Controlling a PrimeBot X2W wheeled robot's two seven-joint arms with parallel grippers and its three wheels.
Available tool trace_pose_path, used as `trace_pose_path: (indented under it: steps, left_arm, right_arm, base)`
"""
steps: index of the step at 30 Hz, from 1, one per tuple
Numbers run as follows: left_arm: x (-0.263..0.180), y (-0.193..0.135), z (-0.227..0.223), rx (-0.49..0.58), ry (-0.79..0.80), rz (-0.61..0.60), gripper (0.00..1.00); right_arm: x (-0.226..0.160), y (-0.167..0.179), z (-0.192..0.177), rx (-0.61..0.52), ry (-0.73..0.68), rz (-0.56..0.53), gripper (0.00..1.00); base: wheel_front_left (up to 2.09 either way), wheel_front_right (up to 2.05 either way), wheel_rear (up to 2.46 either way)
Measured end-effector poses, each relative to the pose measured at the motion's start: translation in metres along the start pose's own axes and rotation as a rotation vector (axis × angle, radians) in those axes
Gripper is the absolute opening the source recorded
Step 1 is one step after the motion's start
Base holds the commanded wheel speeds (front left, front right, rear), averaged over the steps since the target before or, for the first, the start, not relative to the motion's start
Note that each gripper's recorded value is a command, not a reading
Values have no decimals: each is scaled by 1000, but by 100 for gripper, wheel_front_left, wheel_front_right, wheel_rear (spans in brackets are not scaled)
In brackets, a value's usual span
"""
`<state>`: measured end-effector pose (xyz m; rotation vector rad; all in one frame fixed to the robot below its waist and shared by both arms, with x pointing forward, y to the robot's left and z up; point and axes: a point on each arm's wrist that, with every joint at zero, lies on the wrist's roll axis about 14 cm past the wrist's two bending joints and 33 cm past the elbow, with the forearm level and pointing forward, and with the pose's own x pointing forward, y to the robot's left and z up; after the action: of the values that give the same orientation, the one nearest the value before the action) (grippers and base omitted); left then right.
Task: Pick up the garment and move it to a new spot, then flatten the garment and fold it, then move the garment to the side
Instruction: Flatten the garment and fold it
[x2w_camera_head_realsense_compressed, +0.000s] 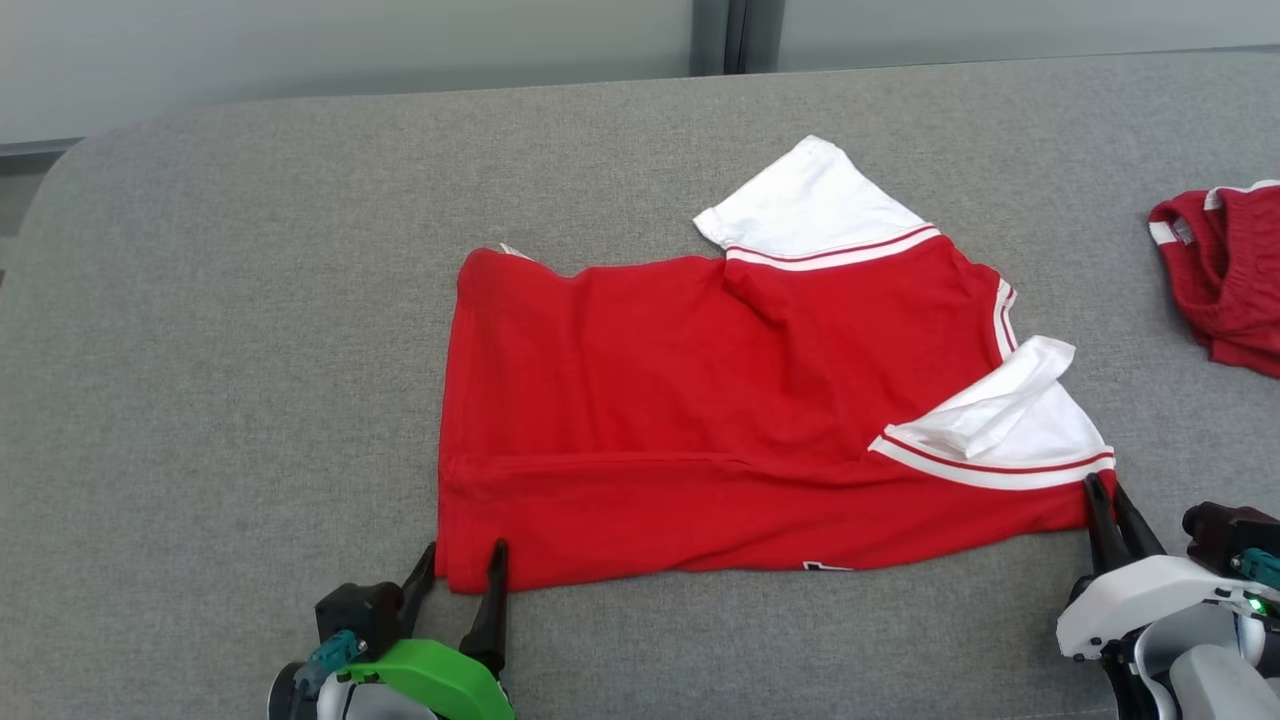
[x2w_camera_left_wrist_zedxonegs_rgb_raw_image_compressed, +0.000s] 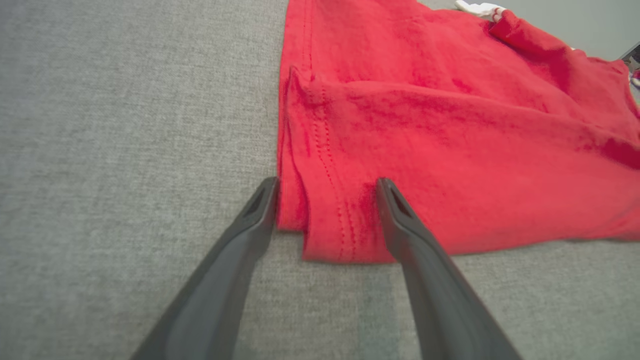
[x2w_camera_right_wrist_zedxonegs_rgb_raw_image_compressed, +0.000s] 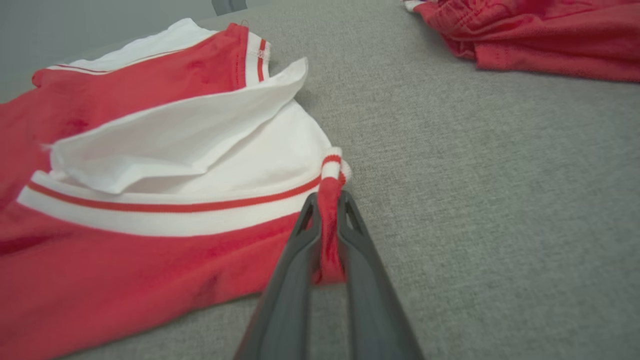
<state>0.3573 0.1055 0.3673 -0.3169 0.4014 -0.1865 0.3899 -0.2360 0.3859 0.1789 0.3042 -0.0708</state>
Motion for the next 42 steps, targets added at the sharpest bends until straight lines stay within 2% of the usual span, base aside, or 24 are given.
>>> trace_pose_path:
  steps: [1,2,3,13,27,37,42]
  left_arm:
    - [1,-2,0,-3,0,-7,63]
    - [3,-3,1,-1,-2,-13,38]
    - [3,-4,2,-1,-4,-16,0]
    - [-2,-5,3,18,-7,-23,0]
    - [-33,5,15,47,-71,17,0]
    - [-53,16,3,61,-54,47,0]
    - [-58,23,-15,76,4,63,0]
  right_arm:
    - [0,0,1,0,-4,0,0]
    - [0,-1,2,2,-7,-1,0]
    - [0,-1,3,2,-10,-2,0]
    - [-2,1,12,14,-37,-2,0]
    - [-29,13,30,36,-101,33,0]
    - [-61,10,12,63,-88,26,0]
    - [-68,7,3,65,-70,21,0]
  base:
    - [0,0,0]
    - [0,0,0]
    - [0,0,0]
    - [0,0,0]
    - [0,0,0]
    - [0,0,0]
    - [0,0,0]
